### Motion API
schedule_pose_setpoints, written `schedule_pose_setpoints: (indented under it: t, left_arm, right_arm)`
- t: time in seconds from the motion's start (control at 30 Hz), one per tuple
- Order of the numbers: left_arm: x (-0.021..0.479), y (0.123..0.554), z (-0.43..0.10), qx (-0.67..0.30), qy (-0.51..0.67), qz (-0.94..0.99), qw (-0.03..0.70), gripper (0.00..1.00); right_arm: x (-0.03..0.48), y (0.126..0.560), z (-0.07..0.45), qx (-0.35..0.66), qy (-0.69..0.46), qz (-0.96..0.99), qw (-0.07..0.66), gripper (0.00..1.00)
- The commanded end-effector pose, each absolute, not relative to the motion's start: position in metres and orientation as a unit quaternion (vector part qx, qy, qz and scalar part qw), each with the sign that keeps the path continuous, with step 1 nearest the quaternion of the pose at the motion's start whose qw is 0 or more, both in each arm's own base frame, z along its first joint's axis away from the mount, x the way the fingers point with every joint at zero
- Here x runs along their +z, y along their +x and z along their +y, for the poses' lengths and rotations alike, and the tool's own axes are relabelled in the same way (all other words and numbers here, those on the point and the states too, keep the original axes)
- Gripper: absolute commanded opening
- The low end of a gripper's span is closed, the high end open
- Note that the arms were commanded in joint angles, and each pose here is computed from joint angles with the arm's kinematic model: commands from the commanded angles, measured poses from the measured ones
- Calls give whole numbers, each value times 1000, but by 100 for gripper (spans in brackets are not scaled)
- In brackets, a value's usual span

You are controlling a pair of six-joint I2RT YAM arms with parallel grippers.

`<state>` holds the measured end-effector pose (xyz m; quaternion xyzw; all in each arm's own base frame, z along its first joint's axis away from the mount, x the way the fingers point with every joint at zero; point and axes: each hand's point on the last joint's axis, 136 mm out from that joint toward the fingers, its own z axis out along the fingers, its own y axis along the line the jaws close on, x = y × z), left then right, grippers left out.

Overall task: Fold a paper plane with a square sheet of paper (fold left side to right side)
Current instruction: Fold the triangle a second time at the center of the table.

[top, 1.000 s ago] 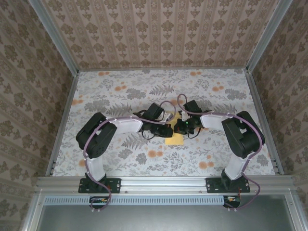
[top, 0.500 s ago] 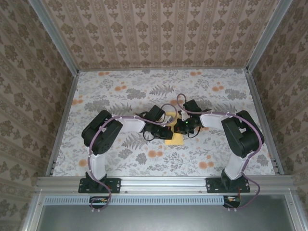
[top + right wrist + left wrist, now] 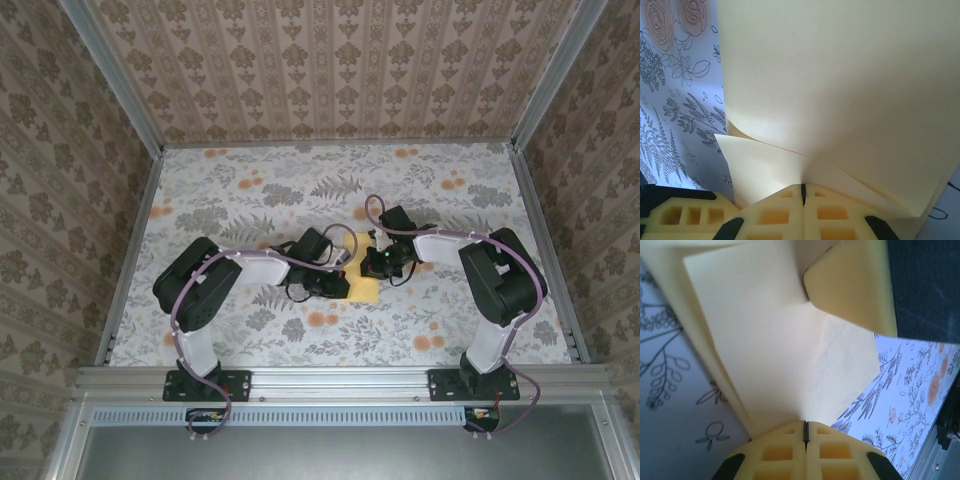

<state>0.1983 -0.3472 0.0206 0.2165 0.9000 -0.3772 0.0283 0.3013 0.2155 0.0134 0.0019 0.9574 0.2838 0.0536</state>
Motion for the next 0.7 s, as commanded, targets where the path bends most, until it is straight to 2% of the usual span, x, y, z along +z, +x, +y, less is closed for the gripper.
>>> schedule_pose_setpoints:
  t: [0.0,0.27,0.43,0.53,0.6,0.67]
  left_arm:
    - [5,180,-320,-343,191,920,-11,2]
    - [9,179,-310,-346,181,921,-3,2]
    - [33,192,-310,-376,179,909,26,6]
    - [55,209,-312,-401,174,897,58,15]
    - [66,222,-315,-411,171,892,75,28]
    - [72,234,-319,-417,173,888,88,35]
  right_arm:
    - [-14,285,191,218,18,976,14,0]
    - [-7,289,194,227,16,974,24,0]
    - [22,304,207,279,12,958,70,6]
    - [46,315,205,298,17,947,118,19]
    - [58,319,193,294,27,944,147,31]
    - [66,321,180,288,36,941,172,41]
